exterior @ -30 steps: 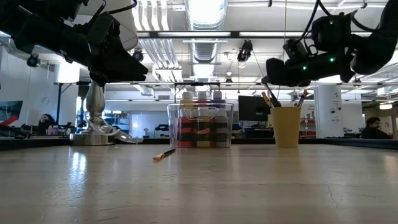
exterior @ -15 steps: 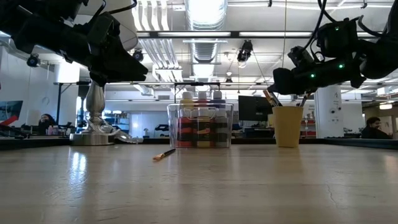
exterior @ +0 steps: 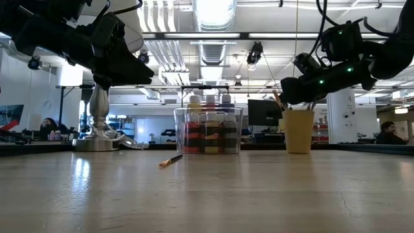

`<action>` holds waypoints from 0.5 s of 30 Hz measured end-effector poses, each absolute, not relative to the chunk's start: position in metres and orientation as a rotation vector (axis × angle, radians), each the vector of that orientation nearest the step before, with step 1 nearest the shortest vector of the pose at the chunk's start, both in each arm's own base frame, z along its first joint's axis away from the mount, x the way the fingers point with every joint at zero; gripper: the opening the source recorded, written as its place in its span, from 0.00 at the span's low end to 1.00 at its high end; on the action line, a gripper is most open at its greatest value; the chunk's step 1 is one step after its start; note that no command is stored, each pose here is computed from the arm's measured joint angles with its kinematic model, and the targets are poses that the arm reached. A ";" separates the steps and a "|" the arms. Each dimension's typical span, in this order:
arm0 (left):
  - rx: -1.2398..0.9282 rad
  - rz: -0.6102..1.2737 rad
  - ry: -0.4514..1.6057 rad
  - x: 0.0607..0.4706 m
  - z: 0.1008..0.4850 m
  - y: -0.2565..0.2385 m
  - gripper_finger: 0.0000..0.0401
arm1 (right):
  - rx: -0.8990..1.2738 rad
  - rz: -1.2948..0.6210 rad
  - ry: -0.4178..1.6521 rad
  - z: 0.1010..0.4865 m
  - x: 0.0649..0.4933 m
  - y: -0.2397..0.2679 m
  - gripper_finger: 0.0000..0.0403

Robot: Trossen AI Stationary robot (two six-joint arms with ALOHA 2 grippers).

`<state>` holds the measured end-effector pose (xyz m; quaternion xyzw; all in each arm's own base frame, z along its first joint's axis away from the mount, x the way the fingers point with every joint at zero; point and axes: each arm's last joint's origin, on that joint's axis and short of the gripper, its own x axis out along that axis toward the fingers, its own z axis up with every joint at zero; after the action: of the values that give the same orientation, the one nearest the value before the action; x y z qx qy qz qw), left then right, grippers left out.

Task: Pick & Place Paint Supplies
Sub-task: Put the silver paint brush into the cup, then put the gold paint brush into the cup

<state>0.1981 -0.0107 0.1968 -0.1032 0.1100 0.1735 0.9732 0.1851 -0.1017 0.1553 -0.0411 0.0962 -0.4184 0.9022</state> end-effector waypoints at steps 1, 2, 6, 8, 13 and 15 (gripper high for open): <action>-0.208 0.350 0.222 0.198 0.197 -0.011 0.46 | -0.085 -0.864 0.208 0.156 0.187 -0.103 0.11; -0.208 0.350 0.222 0.198 0.197 -0.011 0.46 | -0.083 -0.864 0.210 0.158 0.189 -0.103 0.14; -0.208 0.350 0.222 0.198 0.197 -0.011 0.46 | -0.082 -0.865 0.203 0.167 0.196 -0.107 0.25; -0.209 0.350 0.222 0.198 0.197 -0.011 0.46 | -0.082 -0.864 0.213 0.171 0.200 -0.109 0.31; -0.231 0.353 0.219 0.198 0.197 -0.011 0.46 | -0.082 -0.856 0.268 0.186 0.205 -0.111 0.41; -0.256 0.356 0.214 0.198 0.197 -0.011 0.46 | -0.081 -0.849 0.302 0.195 0.206 -0.110 0.44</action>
<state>0.1981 -0.0107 0.1968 -0.1269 0.1059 0.1762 0.9704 0.2058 -0.1100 0.1946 -0.0390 0.1460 -0.4103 0.8994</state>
